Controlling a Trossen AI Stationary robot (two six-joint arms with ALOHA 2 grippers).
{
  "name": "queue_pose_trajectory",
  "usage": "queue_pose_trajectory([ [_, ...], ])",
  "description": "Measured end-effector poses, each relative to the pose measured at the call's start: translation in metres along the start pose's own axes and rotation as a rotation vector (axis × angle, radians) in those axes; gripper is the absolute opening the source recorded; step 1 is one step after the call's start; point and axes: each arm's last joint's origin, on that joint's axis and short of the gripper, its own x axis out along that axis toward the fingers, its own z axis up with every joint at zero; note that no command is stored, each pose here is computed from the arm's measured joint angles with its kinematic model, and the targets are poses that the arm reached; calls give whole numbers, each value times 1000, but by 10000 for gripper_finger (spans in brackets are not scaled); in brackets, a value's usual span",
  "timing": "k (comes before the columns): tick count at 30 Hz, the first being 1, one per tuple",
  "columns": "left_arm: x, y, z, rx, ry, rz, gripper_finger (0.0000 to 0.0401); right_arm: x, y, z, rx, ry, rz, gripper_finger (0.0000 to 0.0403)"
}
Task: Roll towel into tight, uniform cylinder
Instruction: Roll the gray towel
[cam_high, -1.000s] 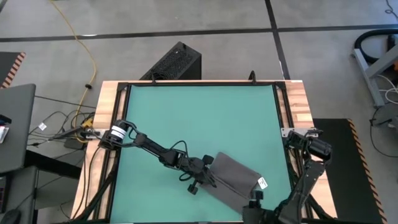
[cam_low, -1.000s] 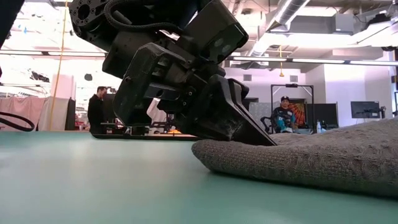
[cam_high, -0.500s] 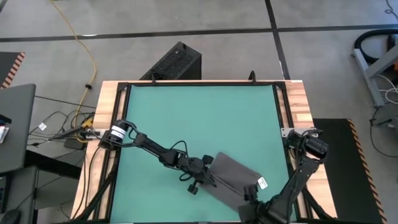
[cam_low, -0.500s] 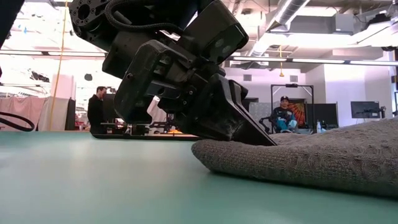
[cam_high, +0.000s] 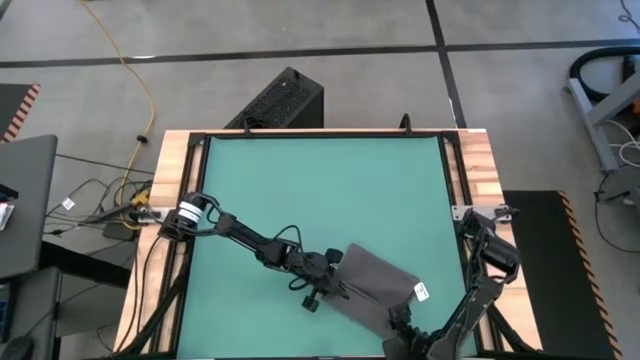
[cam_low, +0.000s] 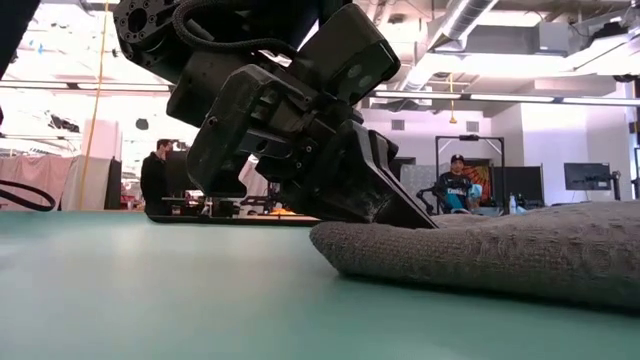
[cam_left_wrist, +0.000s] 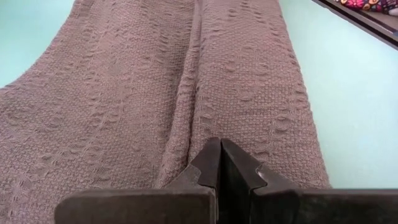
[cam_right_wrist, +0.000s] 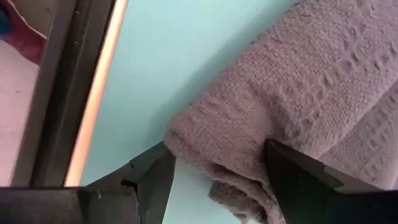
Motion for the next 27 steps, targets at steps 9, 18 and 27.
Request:
queue_pose_trajectory([
  [9, 0, 0, 0, -3, 2, 0, 0, 15, 5, -2, 184, 2, -65, 199],
  [18, -1, 1, 4, -19, -33, -9, 0, 11, 8, -4, 419, -39, -99, 28],
  [27, -28, 3, 43, 34, -168, 12, 0, 1, 18, -9, 437, -52, -96, 28],
])
